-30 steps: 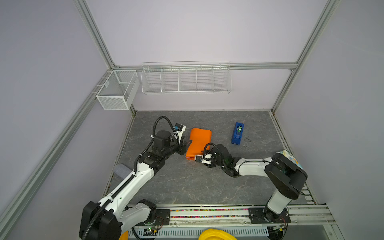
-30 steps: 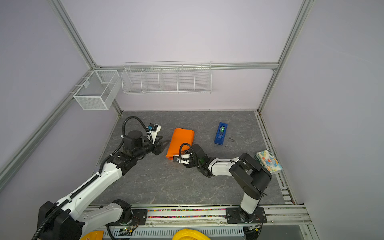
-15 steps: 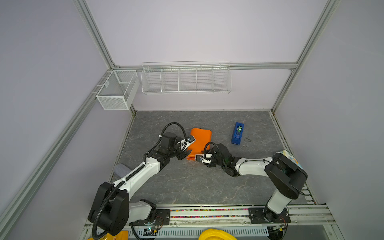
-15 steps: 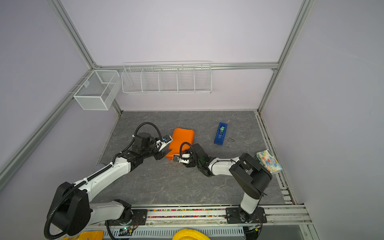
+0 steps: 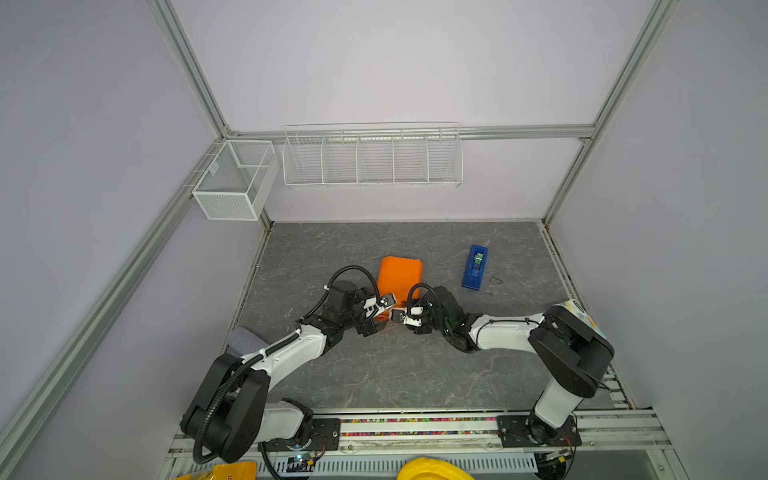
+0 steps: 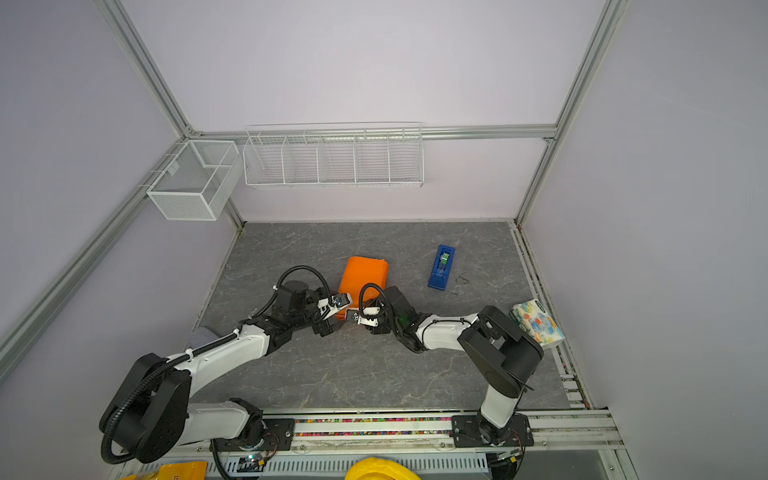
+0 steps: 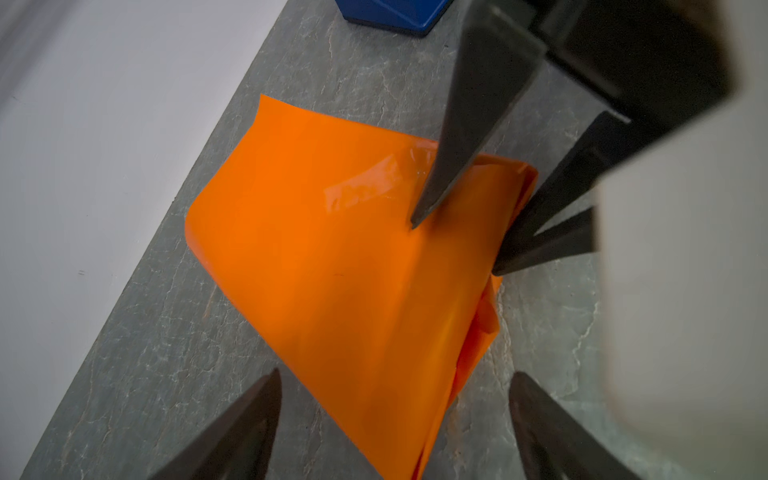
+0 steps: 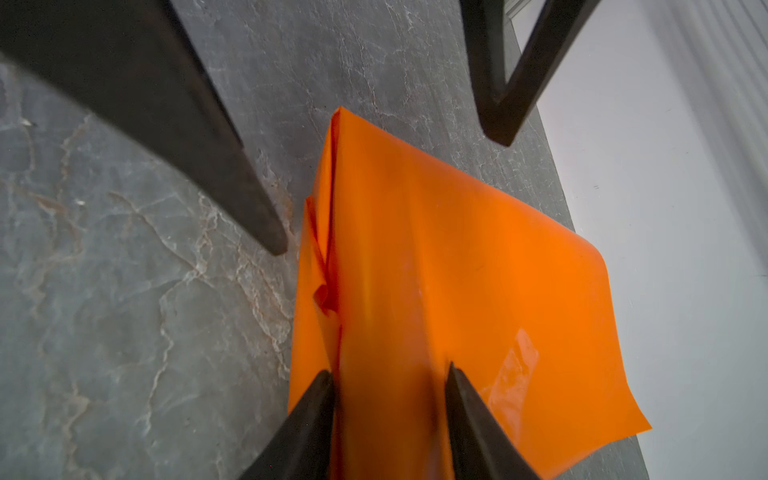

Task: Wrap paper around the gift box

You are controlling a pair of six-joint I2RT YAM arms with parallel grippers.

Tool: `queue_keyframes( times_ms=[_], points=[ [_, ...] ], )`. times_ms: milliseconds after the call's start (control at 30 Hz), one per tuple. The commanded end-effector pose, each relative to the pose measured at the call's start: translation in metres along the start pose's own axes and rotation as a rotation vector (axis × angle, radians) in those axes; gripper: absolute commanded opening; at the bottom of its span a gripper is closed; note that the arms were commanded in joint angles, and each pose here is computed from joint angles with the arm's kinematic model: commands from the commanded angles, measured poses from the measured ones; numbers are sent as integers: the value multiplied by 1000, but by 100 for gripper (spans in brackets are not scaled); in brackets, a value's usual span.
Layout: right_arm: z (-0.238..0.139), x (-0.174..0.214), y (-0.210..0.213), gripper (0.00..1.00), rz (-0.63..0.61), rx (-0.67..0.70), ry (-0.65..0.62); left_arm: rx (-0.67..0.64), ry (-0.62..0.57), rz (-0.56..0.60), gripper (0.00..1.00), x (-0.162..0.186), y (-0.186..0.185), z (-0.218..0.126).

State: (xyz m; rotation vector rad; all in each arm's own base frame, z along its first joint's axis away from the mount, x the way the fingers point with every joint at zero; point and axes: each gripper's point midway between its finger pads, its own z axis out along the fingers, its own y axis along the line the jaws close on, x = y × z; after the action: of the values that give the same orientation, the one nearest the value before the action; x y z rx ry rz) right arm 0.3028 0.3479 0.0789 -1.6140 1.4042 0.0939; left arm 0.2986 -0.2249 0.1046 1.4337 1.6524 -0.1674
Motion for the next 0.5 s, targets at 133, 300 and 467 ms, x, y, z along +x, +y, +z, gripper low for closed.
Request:
queue_keyframes(
  times_ms=[133,300,467],
  points=[
    [5,34,40,46,45,-147,102,-103,-8,70,88,4,12,10],
    [5,34,40,46,46,-149,104,-125,-9,53,88,10,14,20],
    [5,35,40,46,47,-152,109,-91,-11,51,88,11,7,23]
  ],
)
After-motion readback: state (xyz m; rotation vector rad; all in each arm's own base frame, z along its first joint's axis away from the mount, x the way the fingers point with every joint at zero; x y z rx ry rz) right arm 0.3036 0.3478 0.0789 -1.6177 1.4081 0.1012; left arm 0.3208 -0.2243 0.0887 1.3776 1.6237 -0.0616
